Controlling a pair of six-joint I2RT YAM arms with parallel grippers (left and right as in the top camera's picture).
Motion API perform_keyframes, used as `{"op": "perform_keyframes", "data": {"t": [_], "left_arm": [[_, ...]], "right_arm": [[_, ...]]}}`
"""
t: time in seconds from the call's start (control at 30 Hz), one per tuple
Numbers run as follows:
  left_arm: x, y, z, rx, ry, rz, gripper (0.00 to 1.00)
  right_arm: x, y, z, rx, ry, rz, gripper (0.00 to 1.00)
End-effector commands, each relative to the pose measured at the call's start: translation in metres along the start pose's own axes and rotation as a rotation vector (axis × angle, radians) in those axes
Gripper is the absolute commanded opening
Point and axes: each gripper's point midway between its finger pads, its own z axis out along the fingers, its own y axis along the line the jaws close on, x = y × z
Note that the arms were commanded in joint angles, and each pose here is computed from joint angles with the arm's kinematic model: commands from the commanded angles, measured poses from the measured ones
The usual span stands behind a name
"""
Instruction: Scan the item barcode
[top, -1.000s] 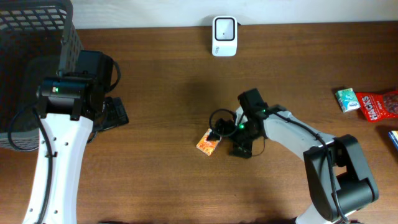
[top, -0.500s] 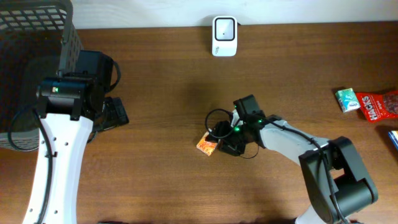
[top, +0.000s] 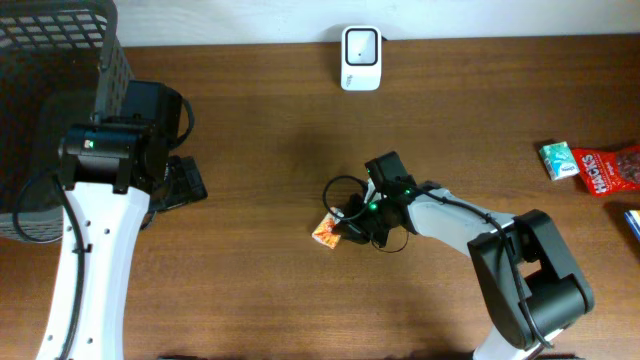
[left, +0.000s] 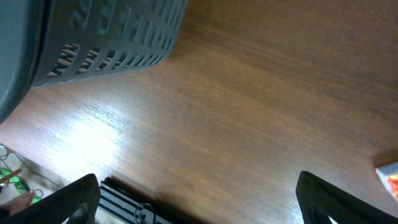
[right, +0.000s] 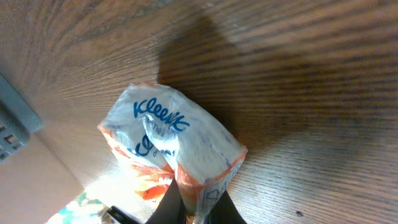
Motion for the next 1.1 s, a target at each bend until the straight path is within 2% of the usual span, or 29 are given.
{"op": "perform_keyframes", "data": {"t": [0.0,0.13,0.27,0.37,0.47,0.63,0.8,0.9,1.07], "left_arm": [[0.0,0.004,-0.005,-0.001,-0.021,-0.02,0.99],[0.0,0.004,-0.005,-0.001,-0.021,-0.02,0.99],[0.0,0.004,-0.005,-0.001,-0.021,-0.02,0.99],[0.0,0.004,-0.005,-0.001,-0.021,-0.02,0.99],[0.0,0.004,-0.005,-0.001,-0.021,-0.02,0.99],[0.0,0.004,-0.005,-0.001,-0.021,-0.02,0.99],[0.0,0.004,-0.005,-0.001,-0.021,-0.02,0.99],[0.0,0.004,-0.005,-0.001,-0.021,-0.02,0.99],[0.0,0.004,-0.005,-0.001,-0.021,-0.02,0.99]], "right_arm": [[-0.024,-0.02,-0.011,0.221,-0.105,-0.073,0.04],[-0.057,-0.009,-0.078,0.511,-0.266,-0.204,0.04],[-0.086,0.009,-0.143,0.719,-0.472,-0.288,0.04],[-0.102,0.01,-0.164,0.848,-0.625,-0.322,0.04],[-0.112,0.009,-0.157,0.929,-0.67,-0.362,0.04],[-0.123,0.003,-0.12,0.971,-0.62,-0.425,0.04],[-0.112,0.005,-0.086,1.116,-0.469,-0.724,0.04],[-0.102,0.02,-0.079,1.206,-0.438,-0.912,0.04],[-0.097,0.037,-0.072,1.222,-0.482,-0.993,0.04]]}}
